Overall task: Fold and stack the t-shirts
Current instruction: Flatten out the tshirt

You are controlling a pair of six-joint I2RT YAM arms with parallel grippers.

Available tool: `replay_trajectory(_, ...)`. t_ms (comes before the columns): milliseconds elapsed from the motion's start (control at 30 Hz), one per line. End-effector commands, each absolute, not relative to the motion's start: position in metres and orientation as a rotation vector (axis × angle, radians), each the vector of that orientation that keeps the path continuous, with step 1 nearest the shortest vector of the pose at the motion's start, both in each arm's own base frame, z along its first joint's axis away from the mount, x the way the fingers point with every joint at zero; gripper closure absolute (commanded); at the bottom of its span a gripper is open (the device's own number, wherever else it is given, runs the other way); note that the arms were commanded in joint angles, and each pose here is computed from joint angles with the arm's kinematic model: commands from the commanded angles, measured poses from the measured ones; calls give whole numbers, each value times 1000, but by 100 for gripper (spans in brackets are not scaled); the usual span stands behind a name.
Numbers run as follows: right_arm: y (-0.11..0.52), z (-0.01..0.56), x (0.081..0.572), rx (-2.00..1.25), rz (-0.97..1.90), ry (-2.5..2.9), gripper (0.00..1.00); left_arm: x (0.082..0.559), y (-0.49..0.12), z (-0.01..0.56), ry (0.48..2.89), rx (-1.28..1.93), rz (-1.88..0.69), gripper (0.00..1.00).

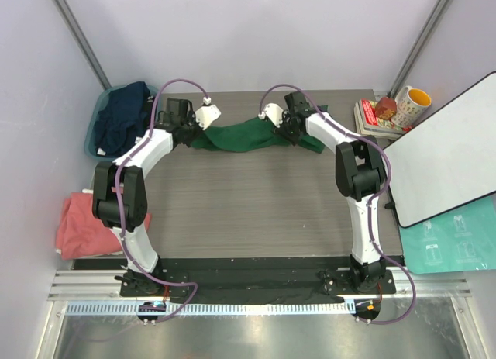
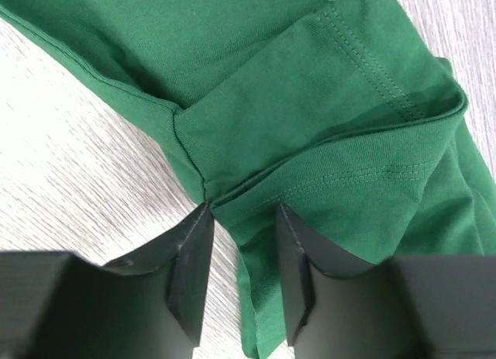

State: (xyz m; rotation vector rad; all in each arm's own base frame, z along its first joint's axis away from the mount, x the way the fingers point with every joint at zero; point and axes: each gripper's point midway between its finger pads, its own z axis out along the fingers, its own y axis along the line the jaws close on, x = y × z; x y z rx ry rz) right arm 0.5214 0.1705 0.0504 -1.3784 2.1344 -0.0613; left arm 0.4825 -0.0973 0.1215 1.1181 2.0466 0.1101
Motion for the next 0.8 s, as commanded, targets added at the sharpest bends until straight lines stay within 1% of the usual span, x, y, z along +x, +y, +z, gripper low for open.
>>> replay_trajectory(0,178,68,534,-1345,-77,2081,62,500,-102,142,1978,1087,129,100)
replay_trajectory(67,178,67,535,-1337,-81,2085,71,501,-103,142,1977,1085,124,100)
replay_trajectory(100,178,68,537,-1331,-85,2082,82,501,-103,141,1977,1087,124,100)
replay_trajectory(167,178,70,538,-1327,-91,2076,95,501,-103,140,1981,1088,125,100)
replay_trajectory(200,177,71,539,-1323,-101,2076,99,500,-103,139,1982,1088,125,100)
replay_trajectory(400,176,84,544,-1316,-121,2048,99,502,-103,140,1977,1089,129,100)
replay_trajectory(600,174,130,554,-1306,-196,1956,99,503,-102,143,1972,1089,140,100)
replay_trajectory(733,168,142,554,-1322,-225,1934,99,503,-103,142,1973,1088,133,100)
replay_trajectory(767,169,143,554,-1321,-225,1932,94,503,-103,143,1970,1090,133,100)
